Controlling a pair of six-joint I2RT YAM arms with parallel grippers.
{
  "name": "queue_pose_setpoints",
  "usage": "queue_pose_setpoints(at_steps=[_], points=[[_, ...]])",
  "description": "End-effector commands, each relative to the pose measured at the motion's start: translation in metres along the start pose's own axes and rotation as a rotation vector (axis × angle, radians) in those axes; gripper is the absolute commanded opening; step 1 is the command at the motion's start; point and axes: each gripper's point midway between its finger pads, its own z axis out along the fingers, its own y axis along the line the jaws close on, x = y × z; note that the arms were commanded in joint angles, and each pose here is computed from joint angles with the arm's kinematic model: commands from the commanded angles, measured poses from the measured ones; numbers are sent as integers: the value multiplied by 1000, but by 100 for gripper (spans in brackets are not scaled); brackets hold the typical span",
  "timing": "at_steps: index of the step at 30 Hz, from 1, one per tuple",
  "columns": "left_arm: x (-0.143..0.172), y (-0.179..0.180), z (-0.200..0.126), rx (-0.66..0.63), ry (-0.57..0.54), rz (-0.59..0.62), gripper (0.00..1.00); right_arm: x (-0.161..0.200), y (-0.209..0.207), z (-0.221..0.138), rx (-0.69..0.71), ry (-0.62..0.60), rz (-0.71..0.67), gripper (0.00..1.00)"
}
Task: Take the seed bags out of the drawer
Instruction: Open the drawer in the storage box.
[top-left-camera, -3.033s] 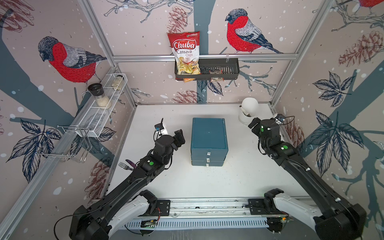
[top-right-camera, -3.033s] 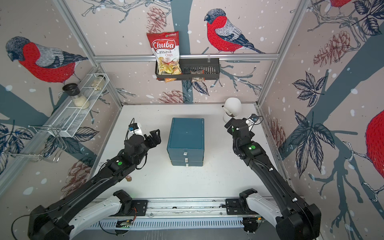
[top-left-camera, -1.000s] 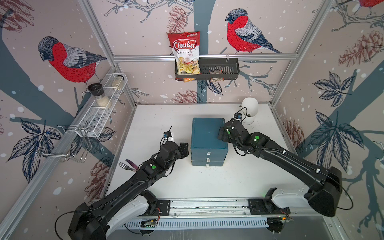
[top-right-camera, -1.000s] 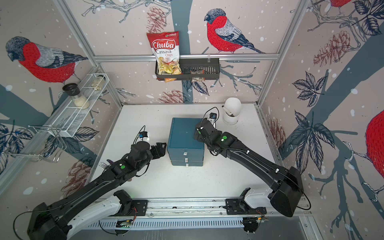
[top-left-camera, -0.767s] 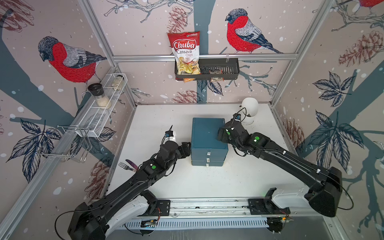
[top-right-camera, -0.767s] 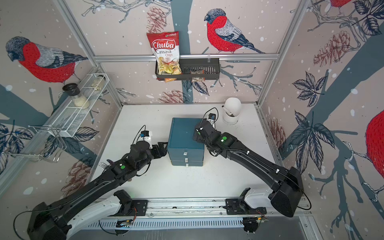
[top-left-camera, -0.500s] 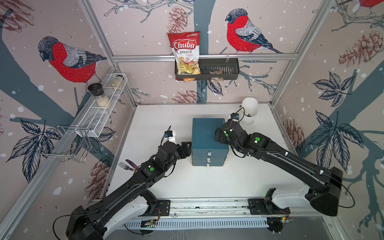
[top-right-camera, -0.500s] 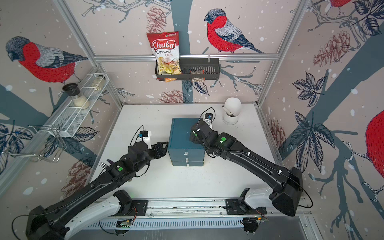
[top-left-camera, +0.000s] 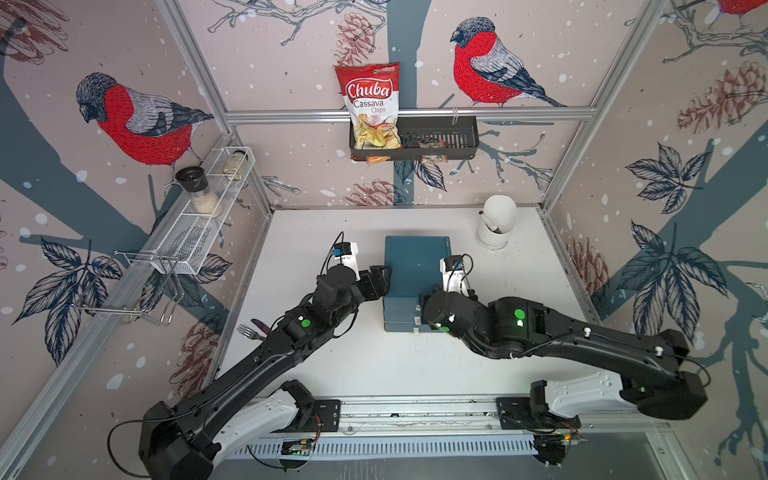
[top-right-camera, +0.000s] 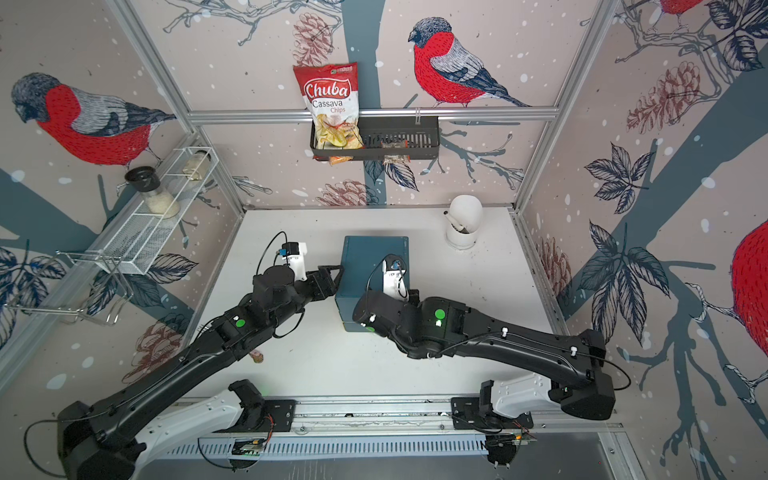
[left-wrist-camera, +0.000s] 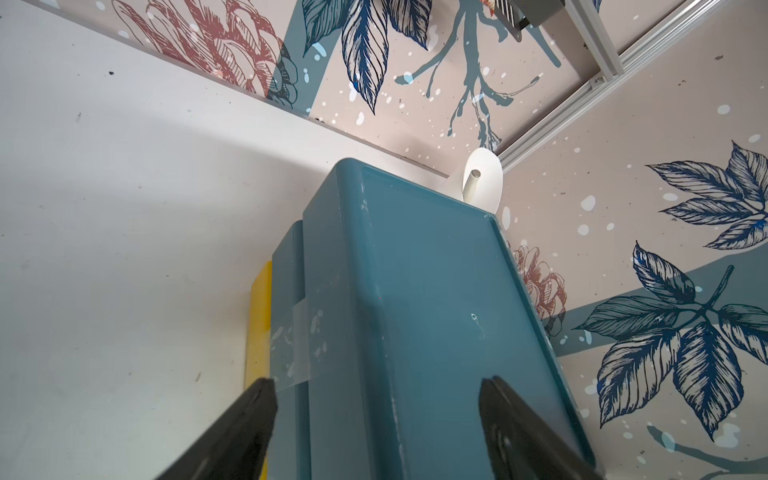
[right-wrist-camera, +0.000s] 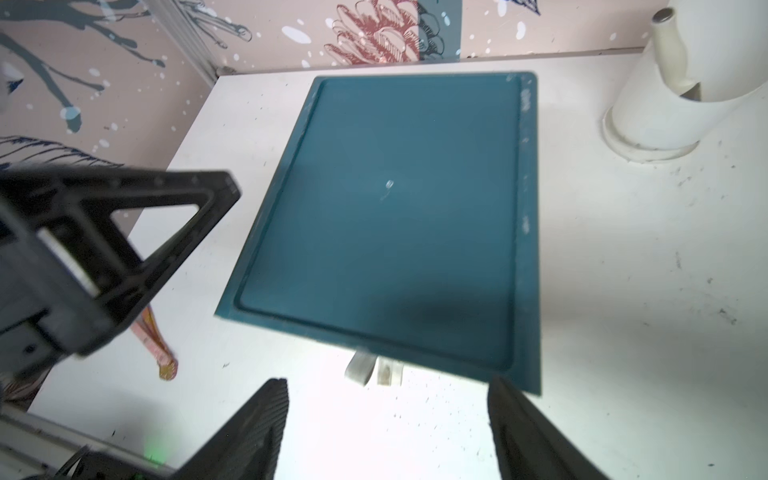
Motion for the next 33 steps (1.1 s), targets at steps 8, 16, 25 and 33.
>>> queue_pose_setpoints(at_steps=[8,16,25,33], points=[[14,0,6,24,47,16,70,44,21,26,-18,36,66,77],[22,5,3,8,84,47,61,43,13,49,-20,91,131,66],[29,10,-3,18,89,57,57,39,8,62,-5,92,156,51],[33,11,-4,20,98,65,55,37,7,69,6,87,148,40]])
